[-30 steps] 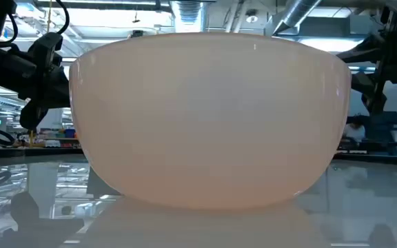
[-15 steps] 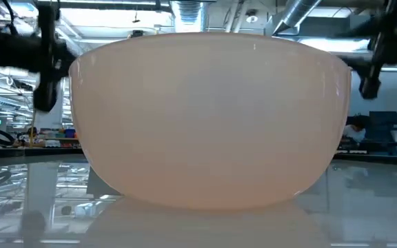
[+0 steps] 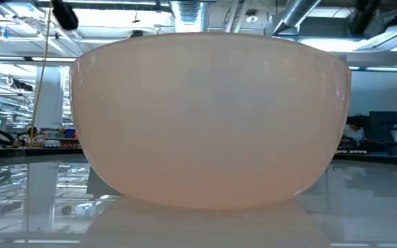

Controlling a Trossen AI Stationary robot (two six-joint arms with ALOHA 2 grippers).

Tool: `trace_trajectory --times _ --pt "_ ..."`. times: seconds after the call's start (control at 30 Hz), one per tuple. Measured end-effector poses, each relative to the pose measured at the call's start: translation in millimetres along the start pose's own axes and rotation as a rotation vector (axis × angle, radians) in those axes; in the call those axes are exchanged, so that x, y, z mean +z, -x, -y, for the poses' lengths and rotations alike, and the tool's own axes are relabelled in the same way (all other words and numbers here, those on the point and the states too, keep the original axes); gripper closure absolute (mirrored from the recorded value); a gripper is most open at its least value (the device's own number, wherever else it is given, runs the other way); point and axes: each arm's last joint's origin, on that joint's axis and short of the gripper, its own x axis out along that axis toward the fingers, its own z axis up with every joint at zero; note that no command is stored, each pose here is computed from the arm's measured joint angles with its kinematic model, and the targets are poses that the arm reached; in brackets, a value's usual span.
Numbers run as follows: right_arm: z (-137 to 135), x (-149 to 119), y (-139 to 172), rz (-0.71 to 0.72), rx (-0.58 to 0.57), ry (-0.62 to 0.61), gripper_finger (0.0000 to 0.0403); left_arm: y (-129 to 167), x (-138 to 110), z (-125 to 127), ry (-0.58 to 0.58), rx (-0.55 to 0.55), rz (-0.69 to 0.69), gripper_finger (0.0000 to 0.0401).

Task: Nest bowls inside each other
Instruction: Stack the orange bowl on top of the white bowl

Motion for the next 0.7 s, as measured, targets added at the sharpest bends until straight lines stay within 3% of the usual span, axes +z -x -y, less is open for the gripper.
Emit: trace_trajectory --times 0.13,0.27,0.5,0.7 --pt "-28.3 3.6 -34.6 -0.107 0.023 0.092 0.0205 -25.1 8.9 16.6 -0.065 0.024 -0.117 0.0401" --pt "-47.7 -8.6 -66.7 -0.315 -0.030 0.135 0.0205 -46.7 7.0 26.6 -0.108 0.072 -0.277 0.0401" --pt "-61.6 -59.8 -102.2 -0.634 -0.198 0.109 0.0205 -63.6 -3.4 35.7 -0.178 0.094 -0.404 0.0401" --pt "-54.9 -107.0 -118.9 -0.768 -0.330 0.055 0.0205 -61.4 -4.4 33.6 -0.231 0.122 -0.424 0.0401"
